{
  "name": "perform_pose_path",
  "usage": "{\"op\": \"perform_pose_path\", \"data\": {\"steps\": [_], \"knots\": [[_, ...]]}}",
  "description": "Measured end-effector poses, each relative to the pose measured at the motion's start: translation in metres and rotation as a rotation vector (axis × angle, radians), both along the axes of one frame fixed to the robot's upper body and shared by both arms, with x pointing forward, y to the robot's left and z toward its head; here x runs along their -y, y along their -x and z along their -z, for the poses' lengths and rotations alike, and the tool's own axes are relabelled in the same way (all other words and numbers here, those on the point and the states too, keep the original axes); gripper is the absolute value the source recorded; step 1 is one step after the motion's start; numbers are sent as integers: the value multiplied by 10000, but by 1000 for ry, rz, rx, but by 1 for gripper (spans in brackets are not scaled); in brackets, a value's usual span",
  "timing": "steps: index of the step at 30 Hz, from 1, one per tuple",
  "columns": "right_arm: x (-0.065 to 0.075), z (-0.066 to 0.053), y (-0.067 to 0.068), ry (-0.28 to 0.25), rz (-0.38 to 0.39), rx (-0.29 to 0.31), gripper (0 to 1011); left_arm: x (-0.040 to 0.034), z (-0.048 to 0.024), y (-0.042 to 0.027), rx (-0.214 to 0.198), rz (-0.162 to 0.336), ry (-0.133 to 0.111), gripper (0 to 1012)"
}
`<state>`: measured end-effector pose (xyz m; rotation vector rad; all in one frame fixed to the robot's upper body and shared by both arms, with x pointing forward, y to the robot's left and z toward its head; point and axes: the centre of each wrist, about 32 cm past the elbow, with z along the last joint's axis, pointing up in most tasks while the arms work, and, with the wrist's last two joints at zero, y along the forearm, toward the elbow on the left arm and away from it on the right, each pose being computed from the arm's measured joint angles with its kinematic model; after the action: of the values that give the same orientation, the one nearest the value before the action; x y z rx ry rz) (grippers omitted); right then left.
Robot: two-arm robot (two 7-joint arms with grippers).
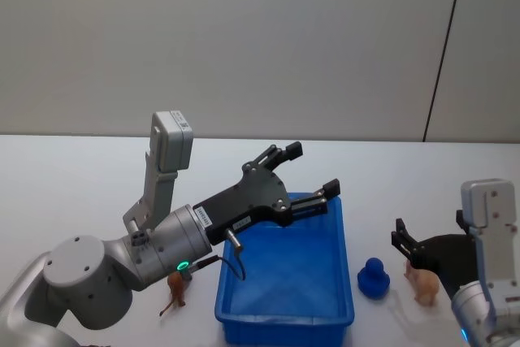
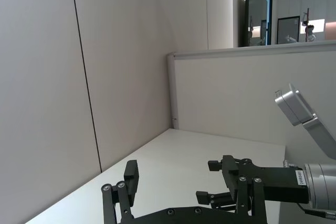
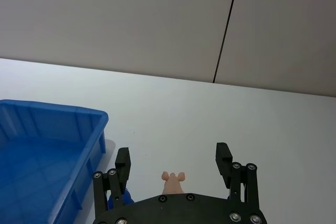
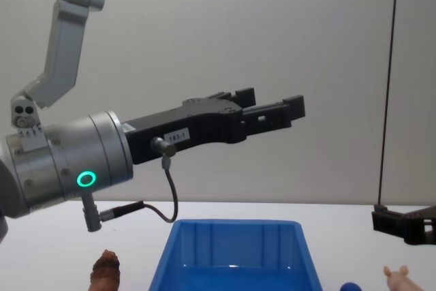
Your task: Pick up the two dolls from the table and place them into the box.
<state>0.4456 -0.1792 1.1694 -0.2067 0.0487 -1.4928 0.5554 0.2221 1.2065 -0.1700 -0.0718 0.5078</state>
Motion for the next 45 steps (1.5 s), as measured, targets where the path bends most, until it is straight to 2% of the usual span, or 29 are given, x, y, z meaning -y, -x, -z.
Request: {"op": "perform_pose_path", "data": {"steps": [22,35,45], "knots": [[-5,14,-18,1,10,-6,1001,0,0,0,0,0,0,1001],[-20,150,-190,30,46,-59,1001,0,0,0,0,0,0,1001],[-35,256,-286,40,22,-107,1000,0,0,0,0,0,0,1001]]}}
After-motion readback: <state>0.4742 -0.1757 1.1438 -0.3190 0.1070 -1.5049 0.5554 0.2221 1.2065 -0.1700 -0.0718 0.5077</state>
